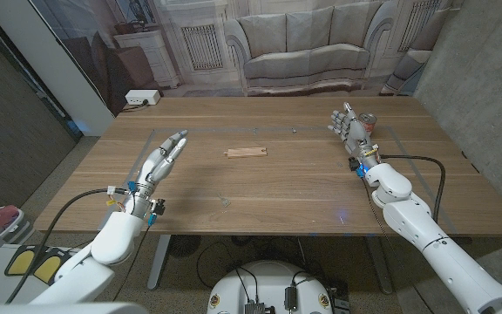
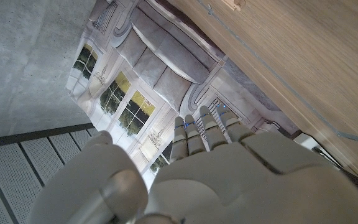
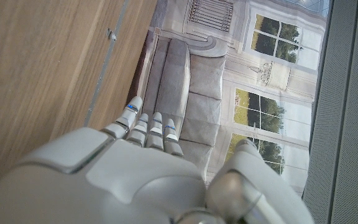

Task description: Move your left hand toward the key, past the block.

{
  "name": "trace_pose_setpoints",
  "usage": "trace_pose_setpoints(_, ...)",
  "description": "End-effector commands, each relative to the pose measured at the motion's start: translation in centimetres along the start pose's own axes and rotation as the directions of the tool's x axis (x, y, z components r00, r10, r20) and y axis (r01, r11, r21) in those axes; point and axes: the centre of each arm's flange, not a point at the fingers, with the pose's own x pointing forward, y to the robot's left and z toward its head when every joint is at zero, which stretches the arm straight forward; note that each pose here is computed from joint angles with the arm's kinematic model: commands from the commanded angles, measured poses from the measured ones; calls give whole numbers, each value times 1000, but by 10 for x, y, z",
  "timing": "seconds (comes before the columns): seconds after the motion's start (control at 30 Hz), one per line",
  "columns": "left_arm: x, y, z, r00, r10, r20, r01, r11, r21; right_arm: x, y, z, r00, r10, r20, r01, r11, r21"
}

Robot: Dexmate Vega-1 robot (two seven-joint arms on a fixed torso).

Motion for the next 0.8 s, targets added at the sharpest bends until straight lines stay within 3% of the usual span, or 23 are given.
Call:
trace_pose_setpoints(0.03, -5, -17, 8, 998, 17, 57, -23, 993, 113, -2, -6, 8, 1000, -9, 24, 9, 1000, 11)
trace_pose_setpoints(0.27, -25, -32, 21, 997, 29, 77, -45, 975, 216, 4, -8, 18, 1000, -5, 30, 4, 1000, 3)
trace_pose_setpoints(0.8, -49, -34, 20, 996, 76, 52, -88, 944, 317, 6, -13, 33, 999, -20, 27, 21, 1000, -16)
